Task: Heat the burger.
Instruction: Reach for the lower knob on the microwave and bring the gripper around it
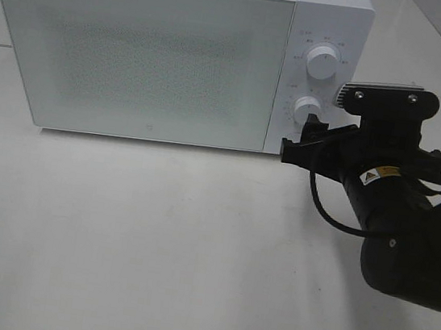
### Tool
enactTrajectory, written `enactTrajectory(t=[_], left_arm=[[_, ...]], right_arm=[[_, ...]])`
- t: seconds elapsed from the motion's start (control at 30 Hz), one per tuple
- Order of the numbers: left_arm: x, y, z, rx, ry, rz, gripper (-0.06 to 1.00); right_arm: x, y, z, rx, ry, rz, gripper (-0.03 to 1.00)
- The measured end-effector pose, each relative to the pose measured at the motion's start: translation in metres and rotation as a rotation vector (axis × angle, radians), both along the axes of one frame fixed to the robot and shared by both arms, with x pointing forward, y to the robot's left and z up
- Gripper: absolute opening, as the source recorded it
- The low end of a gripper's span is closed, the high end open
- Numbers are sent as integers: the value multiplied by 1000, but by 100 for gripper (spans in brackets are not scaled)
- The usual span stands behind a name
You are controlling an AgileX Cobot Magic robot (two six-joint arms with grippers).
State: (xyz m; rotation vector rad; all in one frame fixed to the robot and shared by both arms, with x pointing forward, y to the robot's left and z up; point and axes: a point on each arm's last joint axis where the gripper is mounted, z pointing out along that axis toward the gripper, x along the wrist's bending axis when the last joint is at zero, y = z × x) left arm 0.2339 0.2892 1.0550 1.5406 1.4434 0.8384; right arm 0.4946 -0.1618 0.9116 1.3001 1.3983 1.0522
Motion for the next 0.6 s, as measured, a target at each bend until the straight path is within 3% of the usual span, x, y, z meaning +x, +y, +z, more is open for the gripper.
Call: enactTrajectory(t=[0.6], left_arm=[[0, 0, 0, 0, 0, 0, 98]], right_arm=[[32, 26, -11, 14, -25, 1, 75]])
